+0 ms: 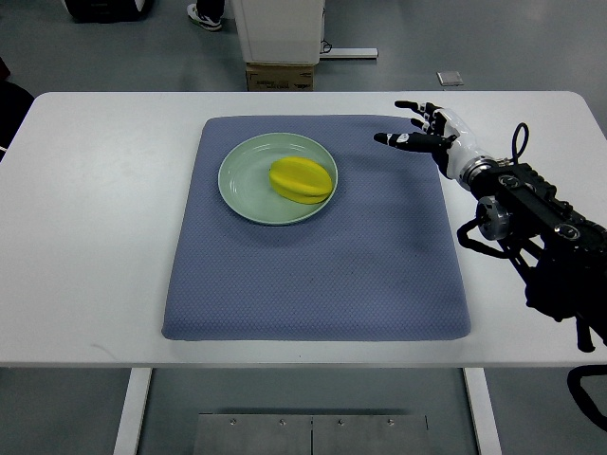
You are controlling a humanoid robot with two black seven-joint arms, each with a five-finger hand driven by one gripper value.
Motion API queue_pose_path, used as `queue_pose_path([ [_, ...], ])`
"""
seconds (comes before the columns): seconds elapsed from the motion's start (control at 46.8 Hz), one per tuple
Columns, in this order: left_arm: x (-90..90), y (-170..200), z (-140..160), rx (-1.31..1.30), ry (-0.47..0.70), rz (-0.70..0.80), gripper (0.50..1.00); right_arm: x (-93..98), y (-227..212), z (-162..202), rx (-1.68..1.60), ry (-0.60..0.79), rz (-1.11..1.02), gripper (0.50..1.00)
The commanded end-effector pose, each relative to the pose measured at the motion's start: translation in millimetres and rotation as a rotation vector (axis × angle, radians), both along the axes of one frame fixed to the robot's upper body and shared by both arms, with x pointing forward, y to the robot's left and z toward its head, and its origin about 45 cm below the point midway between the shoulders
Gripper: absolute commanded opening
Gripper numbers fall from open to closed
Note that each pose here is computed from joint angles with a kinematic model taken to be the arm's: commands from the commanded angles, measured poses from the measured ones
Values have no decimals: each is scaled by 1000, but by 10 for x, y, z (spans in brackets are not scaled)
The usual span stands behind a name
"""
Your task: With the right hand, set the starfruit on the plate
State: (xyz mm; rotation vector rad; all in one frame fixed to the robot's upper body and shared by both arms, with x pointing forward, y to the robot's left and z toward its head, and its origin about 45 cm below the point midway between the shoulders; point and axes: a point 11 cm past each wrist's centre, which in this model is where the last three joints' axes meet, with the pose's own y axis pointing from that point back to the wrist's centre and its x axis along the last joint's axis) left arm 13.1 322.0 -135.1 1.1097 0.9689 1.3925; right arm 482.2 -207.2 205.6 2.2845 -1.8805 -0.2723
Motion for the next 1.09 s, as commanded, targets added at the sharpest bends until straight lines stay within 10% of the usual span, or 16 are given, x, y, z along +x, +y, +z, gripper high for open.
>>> queue_pose_path([
  [0.0, 0, 0, 0, 0, 0, -1, 1000, -14, -79, -31, 30, 1, -30, 995],
  [1.068, 1, 0, 0, 0, 0, 1, 1000, -333, -511, -207, 290, -166, -231, 1000],
])
